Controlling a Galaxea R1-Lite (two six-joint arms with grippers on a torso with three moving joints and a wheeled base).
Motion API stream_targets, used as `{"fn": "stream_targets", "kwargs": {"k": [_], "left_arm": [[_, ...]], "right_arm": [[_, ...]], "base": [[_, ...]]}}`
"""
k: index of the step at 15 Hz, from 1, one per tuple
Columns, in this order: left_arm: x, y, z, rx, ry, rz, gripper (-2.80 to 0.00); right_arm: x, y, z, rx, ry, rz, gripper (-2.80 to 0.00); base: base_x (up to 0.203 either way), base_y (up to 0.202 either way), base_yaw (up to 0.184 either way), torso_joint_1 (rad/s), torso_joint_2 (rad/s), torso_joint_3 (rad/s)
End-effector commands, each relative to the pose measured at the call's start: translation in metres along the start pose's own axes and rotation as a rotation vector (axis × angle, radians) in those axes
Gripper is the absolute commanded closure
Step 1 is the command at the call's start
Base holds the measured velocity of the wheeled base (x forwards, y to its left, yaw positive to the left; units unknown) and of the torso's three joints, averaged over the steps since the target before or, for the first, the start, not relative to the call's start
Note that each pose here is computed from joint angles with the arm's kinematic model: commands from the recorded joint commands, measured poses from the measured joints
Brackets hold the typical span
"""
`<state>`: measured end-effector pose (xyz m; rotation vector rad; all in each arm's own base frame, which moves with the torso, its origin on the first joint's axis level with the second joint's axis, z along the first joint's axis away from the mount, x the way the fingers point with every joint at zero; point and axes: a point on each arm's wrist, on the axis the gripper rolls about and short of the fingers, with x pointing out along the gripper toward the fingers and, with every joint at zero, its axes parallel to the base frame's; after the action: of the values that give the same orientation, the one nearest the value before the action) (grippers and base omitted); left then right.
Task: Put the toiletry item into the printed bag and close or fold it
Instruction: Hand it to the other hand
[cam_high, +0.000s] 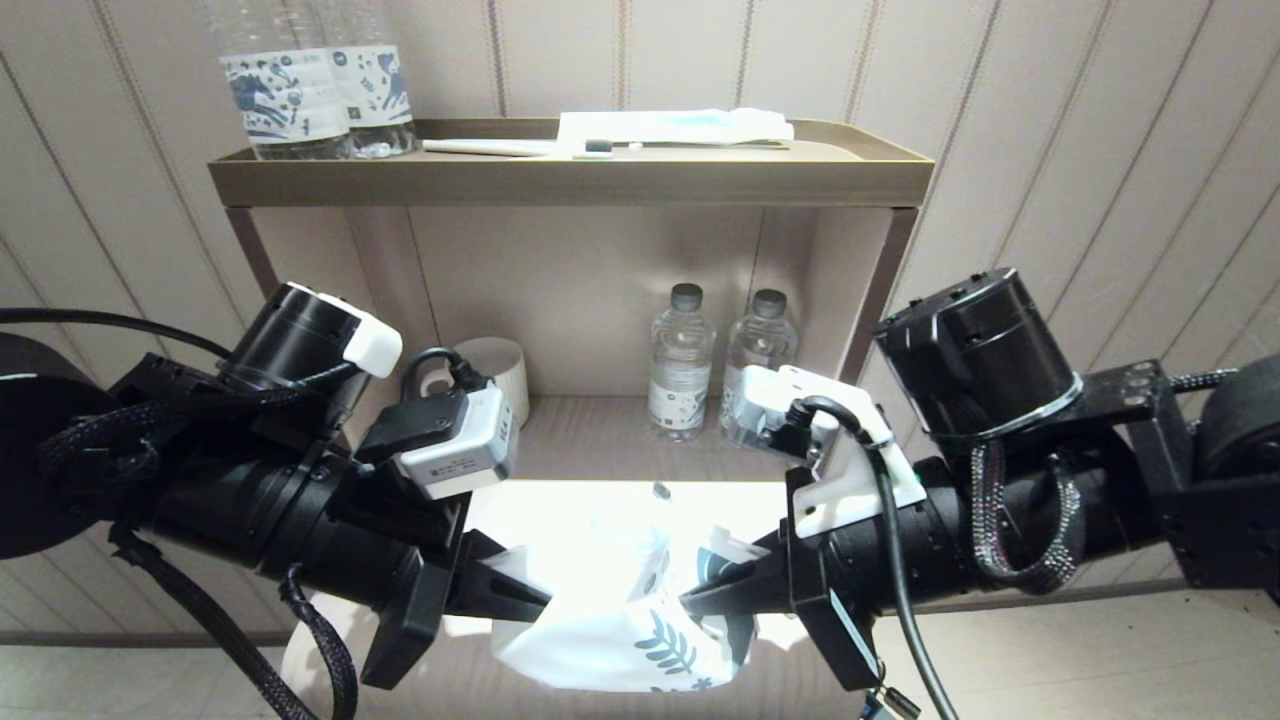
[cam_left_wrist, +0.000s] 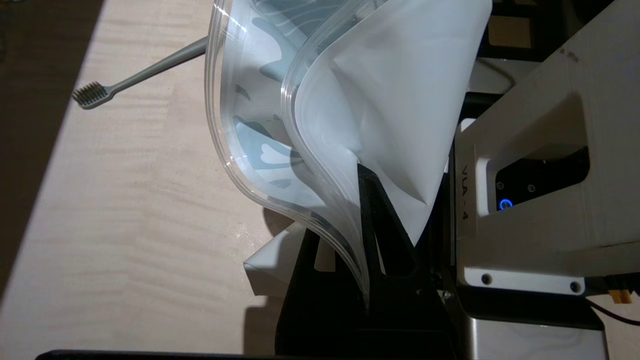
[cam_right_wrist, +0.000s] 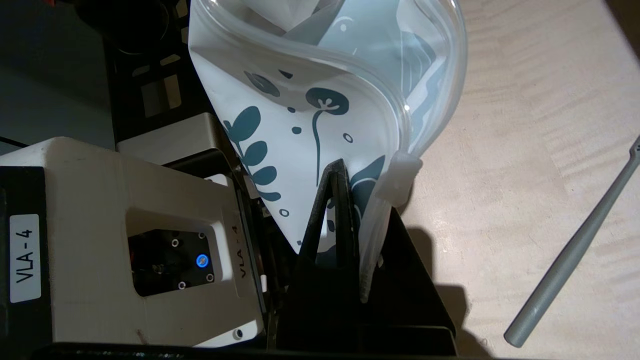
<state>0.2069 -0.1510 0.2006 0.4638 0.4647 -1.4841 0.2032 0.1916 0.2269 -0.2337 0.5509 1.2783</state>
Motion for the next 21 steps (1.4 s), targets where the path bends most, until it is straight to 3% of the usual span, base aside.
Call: {"fn": "stream_targets", "kwargs": {"k": [1, 12, 21], "left_arm": [[0.001, 0.000, 0.000, 0.004, -0.001, -0.006, 0.00], [-0.005, -0.009, -0.003, 0.008, 0.002, 0.004, 0.00], [-0.005, -0.010, -0.002, 0.012, 0.000, 0.000, 0.00]], "right_arm": [[0.009, -0.002, 0.000, 0.002, 0.016, 0.014, 0.00], [-0.020, 0.000, -0.013, 0.025, 0.001, -0.045, 0.00], [-0.019, 0.004, -0.016, 0.021, 0.008, -0.031, 0.00]], "base": [[0.000, 0.000, 0.000, 0.000, 0.00, 0.000], [0.000, 0.000, 0.000, 0.000, 0.00, 0.000], [0.000, 0.000, 0.000, 0.000, 0.00, 0.000]]}}
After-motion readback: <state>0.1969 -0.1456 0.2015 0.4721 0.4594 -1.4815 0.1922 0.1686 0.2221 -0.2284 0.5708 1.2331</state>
